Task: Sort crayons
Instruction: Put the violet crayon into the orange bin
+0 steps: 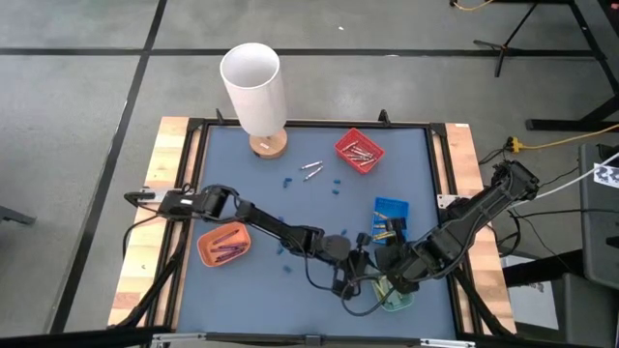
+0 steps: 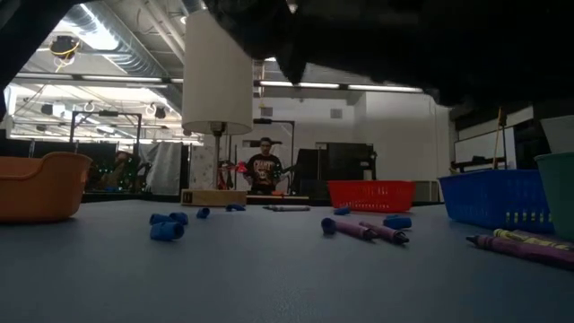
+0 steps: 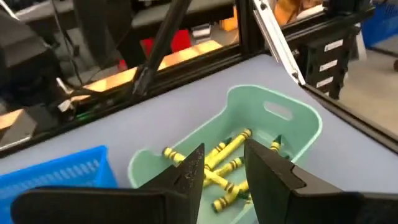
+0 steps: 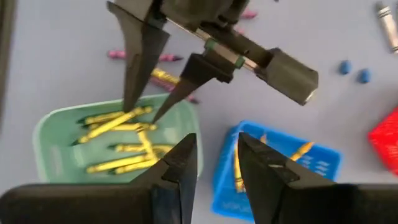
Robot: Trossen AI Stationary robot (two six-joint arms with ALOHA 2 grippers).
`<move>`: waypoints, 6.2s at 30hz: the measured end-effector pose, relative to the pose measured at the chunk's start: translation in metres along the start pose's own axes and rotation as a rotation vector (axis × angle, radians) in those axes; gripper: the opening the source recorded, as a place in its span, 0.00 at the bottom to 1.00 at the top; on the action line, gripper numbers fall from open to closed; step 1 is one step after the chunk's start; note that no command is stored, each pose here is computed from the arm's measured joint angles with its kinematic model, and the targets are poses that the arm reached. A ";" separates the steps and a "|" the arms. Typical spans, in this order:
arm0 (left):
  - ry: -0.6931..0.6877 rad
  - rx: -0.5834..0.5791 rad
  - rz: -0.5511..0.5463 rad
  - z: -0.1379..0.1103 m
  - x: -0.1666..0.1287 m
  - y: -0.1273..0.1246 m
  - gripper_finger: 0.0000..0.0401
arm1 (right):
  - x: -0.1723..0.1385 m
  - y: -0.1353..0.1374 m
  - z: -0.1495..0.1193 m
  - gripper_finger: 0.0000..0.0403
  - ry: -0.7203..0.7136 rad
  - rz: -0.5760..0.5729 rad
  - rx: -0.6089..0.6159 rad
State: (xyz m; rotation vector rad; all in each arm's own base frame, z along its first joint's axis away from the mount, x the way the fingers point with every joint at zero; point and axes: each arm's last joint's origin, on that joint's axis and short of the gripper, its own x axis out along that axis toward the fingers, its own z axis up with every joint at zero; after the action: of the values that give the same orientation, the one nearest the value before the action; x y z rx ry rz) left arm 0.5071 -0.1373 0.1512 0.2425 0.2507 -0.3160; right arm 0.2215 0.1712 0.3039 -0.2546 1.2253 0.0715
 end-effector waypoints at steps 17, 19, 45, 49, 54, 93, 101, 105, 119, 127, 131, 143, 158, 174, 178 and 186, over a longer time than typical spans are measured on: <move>0.482 -0.097 -0.059 0.092 -0.115 -0.013 0.24 | 0.014 0.004 0.007 0.29 -0.124 -0.101 -0.322; 0.508 -0.107 -0.026 0.103 -0.131 -0.016 0.24 | 0.021 0.006 0.008 0.29 -0.153 -0.099 -0.388; 0.434 -0.476 0.546 0.015 -0.233 -0.075 0.24 | 0.127 -0.072 0.029 0.29 -0.360 0.173 -0.590; 0.413 -0.541 0.564 0.005 -0.233 -0.074 0.24 | 0.148 -0.078 0.030 0.29 -0.317 0.178 -0.607; 0.387 -0.567 0.571 0.005 -0.231 -0.072 0.24 | 0.171 -0.085 0.032 0.29 -0.290 0.191 -0.625; 0.294 -0.620 0.570 0.013 -0.226 -0.068 0.24 | 0.216 -0.083 0.030 0.24 -0.220 0.224 -0.655; 0.294 -0.620 0.570 0.013 -0.226 -0.068 0.24 | 0.217 -0.083 0.029 0.05 -0.219 0.223 -0.655; 0.291 -0.622 0.570 0.013 -0.226 -0.068 0.24 | 0.217 -0.083 0.029 0.02 -0.220 0.222 -0.655; 0.288 -0.624 0.568 0.013 -0.226 -0.068 0.24 | 0.189 -0.090 0.067 0.05 -0.215 0.169 -0.547; 0.297 -0.631 0.546 0.013 -0.225 -0.069 0.24 | 0.173 -0.097 0.088 0.06 -0.252 0.003 -0.463; 0.298 -0.631 0.545 0.013 -0.225 -0.069 0.24 | 0.170 -0.099 0.095 0.06 -0.308 -0.045 -0.406; 0.310 -0.625 0.549 0.012 -0.226 -0.068 0.24 | 0.164 -0.100 0.108 0.06 -0.447 -0.043 -0.222; 0.373 -0.592 0.569 0.006 -0.229 -0.067 0.24 | 0.161 -0.100 0.111 0.06 -0.492 -0.022 -0.138; 0.445 -0.578 0.528 0.002 -0.231 -0.068 0.24 | 0.161 -0.099 0.111 0.06 -0.498 0.025 -0.100; 0.445 -0.578 0.530 0.001 -0.231 -0.068 0.24 | 0.161 -0.099 0.112 0.06 -0.498 0.025 -0.100; 0.445 -0.578 0.530 0.001 -0.231 -0.068 0.24 | 0.161 -0.099 0.112 0.06 -0.498 0.025 -0.100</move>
State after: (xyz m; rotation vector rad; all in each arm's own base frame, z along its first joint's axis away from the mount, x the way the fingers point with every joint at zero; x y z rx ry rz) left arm 0.2725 -0.1366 0.2038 -0.2012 0.6852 0.3465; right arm 0.3979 0.0876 0.2038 -0.2878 0.7304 0.2054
